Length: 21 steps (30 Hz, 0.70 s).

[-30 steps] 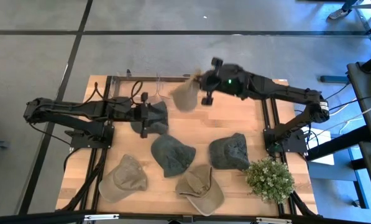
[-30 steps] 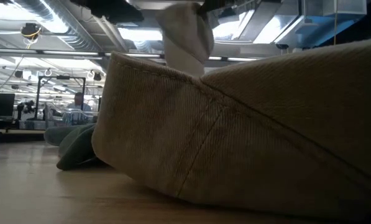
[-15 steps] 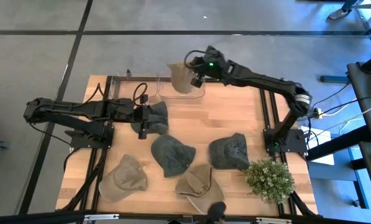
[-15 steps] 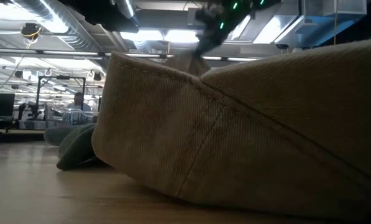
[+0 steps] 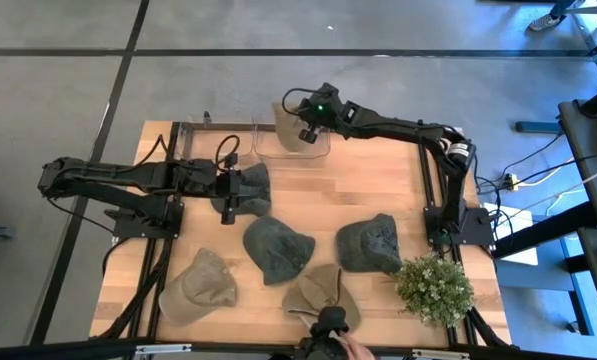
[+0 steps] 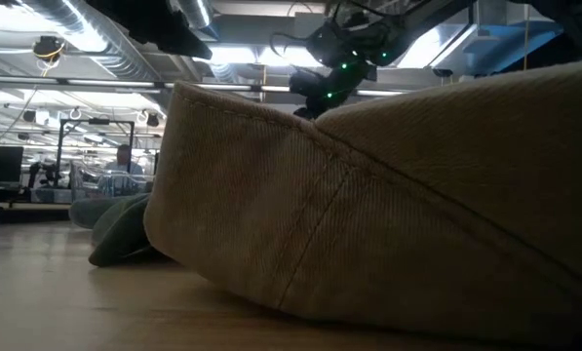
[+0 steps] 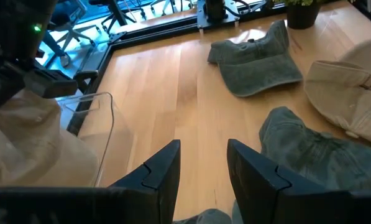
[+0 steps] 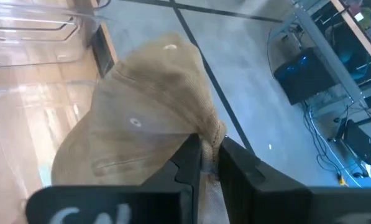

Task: Pick & Place hat
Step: Put the top brown cap into the right transparent bin, then put the top blue cap into the left transparent bin

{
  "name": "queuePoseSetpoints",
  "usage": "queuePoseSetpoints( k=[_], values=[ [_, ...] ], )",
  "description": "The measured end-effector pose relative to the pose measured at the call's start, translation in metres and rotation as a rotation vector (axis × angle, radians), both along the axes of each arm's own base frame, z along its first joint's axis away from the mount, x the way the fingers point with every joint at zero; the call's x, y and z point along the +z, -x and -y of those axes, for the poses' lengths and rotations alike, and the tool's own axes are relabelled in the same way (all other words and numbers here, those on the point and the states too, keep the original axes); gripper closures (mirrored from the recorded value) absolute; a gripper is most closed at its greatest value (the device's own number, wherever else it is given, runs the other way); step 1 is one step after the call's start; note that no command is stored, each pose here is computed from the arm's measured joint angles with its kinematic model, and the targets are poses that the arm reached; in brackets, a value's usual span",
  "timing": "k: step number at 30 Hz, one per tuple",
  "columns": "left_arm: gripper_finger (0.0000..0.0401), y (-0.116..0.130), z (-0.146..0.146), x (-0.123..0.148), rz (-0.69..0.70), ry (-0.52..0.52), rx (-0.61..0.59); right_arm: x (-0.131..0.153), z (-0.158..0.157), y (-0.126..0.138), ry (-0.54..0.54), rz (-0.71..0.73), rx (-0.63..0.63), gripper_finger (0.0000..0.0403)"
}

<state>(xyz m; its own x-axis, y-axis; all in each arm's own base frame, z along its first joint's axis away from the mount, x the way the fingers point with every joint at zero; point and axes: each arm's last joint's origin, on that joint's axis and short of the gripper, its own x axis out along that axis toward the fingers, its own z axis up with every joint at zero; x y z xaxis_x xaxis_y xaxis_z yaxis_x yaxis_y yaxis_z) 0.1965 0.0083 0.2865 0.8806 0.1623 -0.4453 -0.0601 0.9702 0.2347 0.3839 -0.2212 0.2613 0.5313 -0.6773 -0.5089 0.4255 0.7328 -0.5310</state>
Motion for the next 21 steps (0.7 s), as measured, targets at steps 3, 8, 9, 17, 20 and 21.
queuePoseSetpoints(
  k=[3,8,9,17,20,21],
  values=[
    [0.0273,0.0,0.0,0.0,0.0,0.0,0.0,-0.001,-0.001,-0.001,0.005,-0.011,0.011,0.0345],
    [0.0273,0.0,0.0,0.0,0.0,0.0,0.0,-0.001,-0.006,-0.003,0.066,-0.086,0.081,0.0324],
    [0.0274,0.0,0.0,0.0,0.0,0.0,0.0,-0.001,-0.006,-0.003,0.069,-0.089,0.082,0.0316],
    [0.0274,0.0,0.0,0.0,0.003,0.015,-0.006,0.005,-0.002,-0.003,0.164,-0.089,-0.062,0.0228],
    [0.0273,0.0,0.0,0.0,0.004,0.025,-0.001,0.009,-0.002,-0.001,0.194,-0.09,-0.107,0.0206],
    [0.0273,0.0,0.0,0.0,0.004,0.025,-0.001,0.012,-0.004,0.0,0.197,-0.086,-0.106,0.0201]
  ],
)
